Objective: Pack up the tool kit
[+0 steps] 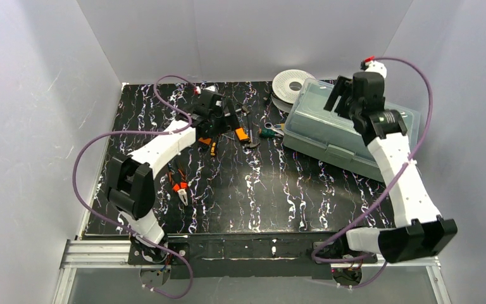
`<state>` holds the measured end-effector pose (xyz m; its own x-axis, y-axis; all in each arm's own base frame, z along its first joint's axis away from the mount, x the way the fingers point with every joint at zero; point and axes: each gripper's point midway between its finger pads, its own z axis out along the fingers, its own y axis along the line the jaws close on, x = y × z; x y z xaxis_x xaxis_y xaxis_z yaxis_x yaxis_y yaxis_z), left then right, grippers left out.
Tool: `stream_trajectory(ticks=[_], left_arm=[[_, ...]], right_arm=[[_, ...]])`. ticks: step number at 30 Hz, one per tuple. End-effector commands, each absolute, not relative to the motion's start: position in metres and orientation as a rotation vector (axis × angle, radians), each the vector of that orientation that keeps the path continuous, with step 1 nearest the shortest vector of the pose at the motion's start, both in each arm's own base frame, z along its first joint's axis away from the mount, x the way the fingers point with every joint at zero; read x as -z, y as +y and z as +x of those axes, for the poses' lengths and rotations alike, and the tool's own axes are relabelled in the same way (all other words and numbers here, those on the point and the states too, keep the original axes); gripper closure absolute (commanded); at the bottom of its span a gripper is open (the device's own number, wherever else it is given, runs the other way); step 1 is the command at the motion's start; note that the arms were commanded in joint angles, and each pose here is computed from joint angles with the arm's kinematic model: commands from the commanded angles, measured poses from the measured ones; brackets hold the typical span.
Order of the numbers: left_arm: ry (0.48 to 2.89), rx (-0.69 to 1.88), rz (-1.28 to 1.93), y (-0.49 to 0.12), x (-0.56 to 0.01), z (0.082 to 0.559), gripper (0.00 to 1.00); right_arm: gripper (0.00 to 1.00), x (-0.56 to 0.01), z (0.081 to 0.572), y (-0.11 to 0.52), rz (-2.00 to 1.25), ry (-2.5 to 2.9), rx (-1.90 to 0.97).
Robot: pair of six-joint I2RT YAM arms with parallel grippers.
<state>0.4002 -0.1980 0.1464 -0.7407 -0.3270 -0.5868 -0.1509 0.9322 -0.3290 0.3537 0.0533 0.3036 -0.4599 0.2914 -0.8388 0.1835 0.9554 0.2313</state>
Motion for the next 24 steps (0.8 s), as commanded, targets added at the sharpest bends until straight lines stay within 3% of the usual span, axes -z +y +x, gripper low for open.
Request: stream_trajectory(ticks=[1, 6, 9, 14, 18, 24], left_arm=[[2.457, 0.577, -0.12, -0.246, -0.122, 0.415, 0.04], [2.548, 0.595, -0.141, -0.265, -0.083, 0.445, 0.06], [2.552, 0.716, -0.284, -0.261, -0.062, 0.459, 0.06], [2.535, 0.779, -0.569, -0.194, -0.03, 0.475, 0.07], [2.527, 0.681, -0.621, -0.166, -0.03, 0.479, 0.07], [2.493, 0.581, -0.556, -0.162, -0.059, 0.488, 0.07]], right_arm=[[0.17, -0.337, 0.381, 0.011, 0.354, 1.999, 0.13], [0.17, -0.346, 0.426, -0.052, 0.421, 1.97, 0.537], [0.19, -0.337, 0.462, -0.062, 0.399, 2.088, 0.424], [0.19, -0.304, 0.511, -0.068, 0.397, 2.211, 0.204], [0.19, -0.26, 0.511, -0.072, 0.47, 2.311, 0.158], [0.19, -0.198, 0.469, -0.054, 0.51, 2.537, 0.06]])
